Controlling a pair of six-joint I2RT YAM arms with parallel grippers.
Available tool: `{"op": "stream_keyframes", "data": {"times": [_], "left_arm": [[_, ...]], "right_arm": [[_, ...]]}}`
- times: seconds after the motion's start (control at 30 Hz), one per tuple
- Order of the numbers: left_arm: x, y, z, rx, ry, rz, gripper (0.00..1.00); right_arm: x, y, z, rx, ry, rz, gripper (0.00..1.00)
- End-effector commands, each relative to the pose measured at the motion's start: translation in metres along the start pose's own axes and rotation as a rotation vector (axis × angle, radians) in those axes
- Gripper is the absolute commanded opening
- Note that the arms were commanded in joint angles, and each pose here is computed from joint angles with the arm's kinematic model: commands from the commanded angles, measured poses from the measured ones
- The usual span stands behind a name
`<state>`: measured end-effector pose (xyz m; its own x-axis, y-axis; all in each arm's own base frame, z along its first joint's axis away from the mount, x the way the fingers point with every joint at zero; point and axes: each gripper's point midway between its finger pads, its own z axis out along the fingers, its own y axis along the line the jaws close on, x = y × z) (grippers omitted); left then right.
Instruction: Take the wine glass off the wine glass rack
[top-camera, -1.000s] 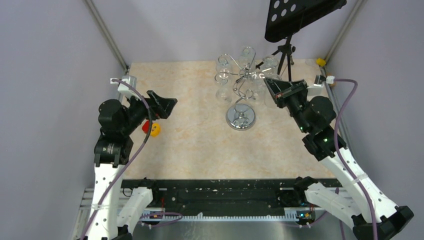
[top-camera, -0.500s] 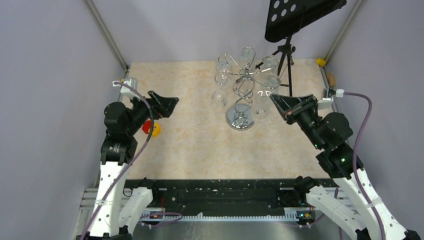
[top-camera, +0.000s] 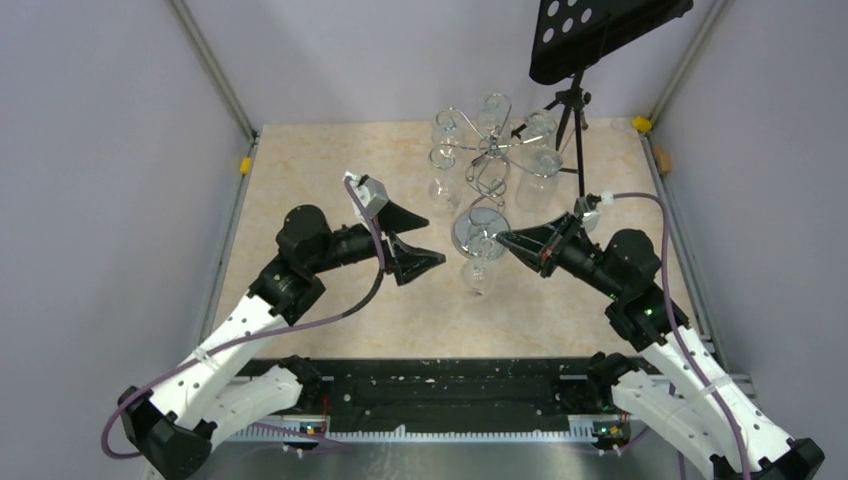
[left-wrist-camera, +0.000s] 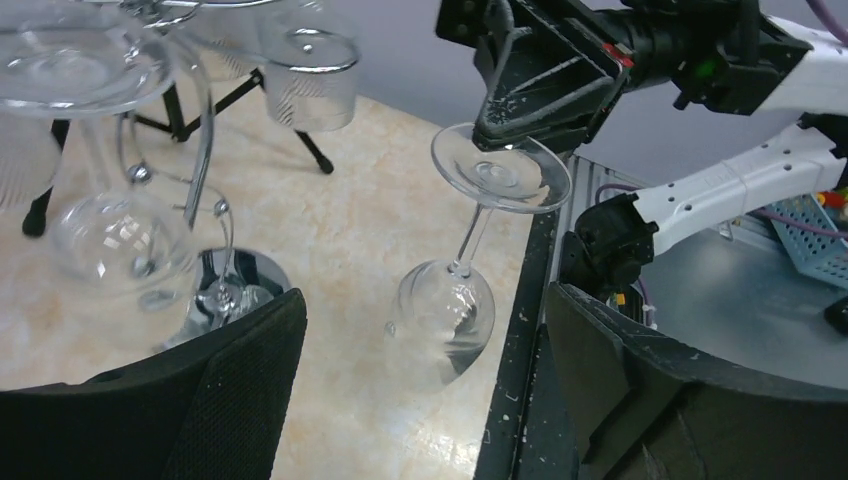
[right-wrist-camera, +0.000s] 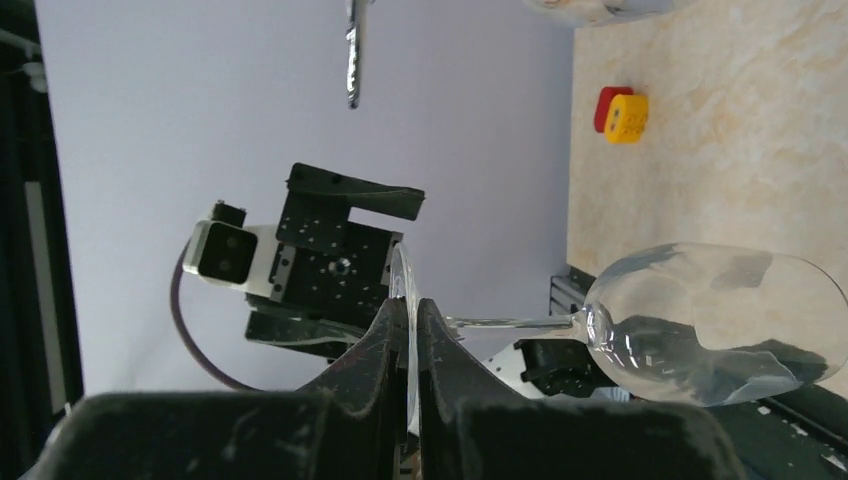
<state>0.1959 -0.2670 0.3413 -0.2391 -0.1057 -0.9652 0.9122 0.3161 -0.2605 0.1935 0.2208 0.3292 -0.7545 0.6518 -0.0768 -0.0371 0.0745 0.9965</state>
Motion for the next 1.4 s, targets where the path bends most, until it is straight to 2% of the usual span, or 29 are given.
{"op": "stream_keyframes", "data": {"times": [0.0,0.2,0.33,0.47,0.57,0.8,1.0,1.2,1.27,1.37], "left_arm": [[-0.002,-0.014,0.017,0.083,-0.080,0.203,0.92],[0.018,-0.030,0.032,0.198,-0.092,0.244,0.89],[0.014,-0.036,0.041,0.240,-0.132,0.251,0.87],[0.019,-0.038,0.048,0.259,-0.115,0.244,0.83],[0.025,-0.040,0.048,0.277,-0.097,0.239,0.76],[0.033,-0.046,0.042,0.308,-0.086,0.251,0.51],[0.036,-0.051,0.044,0.354,-0.060,0.247,0.38],[0.032,-0.060,0.041,0.402,-0.059,0.252,0.13],[0.030,-0.062,0.040,0.408,-0.061,0.256,0.00],[0.024,-0.062,0.039,0.395,-0.077,0.264,0.00]], "right_arm": [[0.020,0.061,-0.016,-0.233,0.107,-0.005,0.00],[0.026,0.060,-0.012,-0.250,0.151,0.035,0.00],[0.033,0.059,-0.006,-0.254,0.173,0.043,0.00],[0.040,0.061,-0.001,-0.264,0.193,0.043,0.00],[0.042,0.060,0.003,-0.263,0.200,0.046,0.00],[0.042,0.059,0.007,-0.264,0.201,0.051,0.00],[0.043,0.059,0.009,-0.262,0.209,0.054,0.00],[0.044,0.056,0.011,-0.249,0.214,0.046,0.00],[0.045,0.055,0.012,-0.247,0.216,0.041,0.00],[0.044,0.055,0.013,-0.247,0.213,0.026,0.00]]}}
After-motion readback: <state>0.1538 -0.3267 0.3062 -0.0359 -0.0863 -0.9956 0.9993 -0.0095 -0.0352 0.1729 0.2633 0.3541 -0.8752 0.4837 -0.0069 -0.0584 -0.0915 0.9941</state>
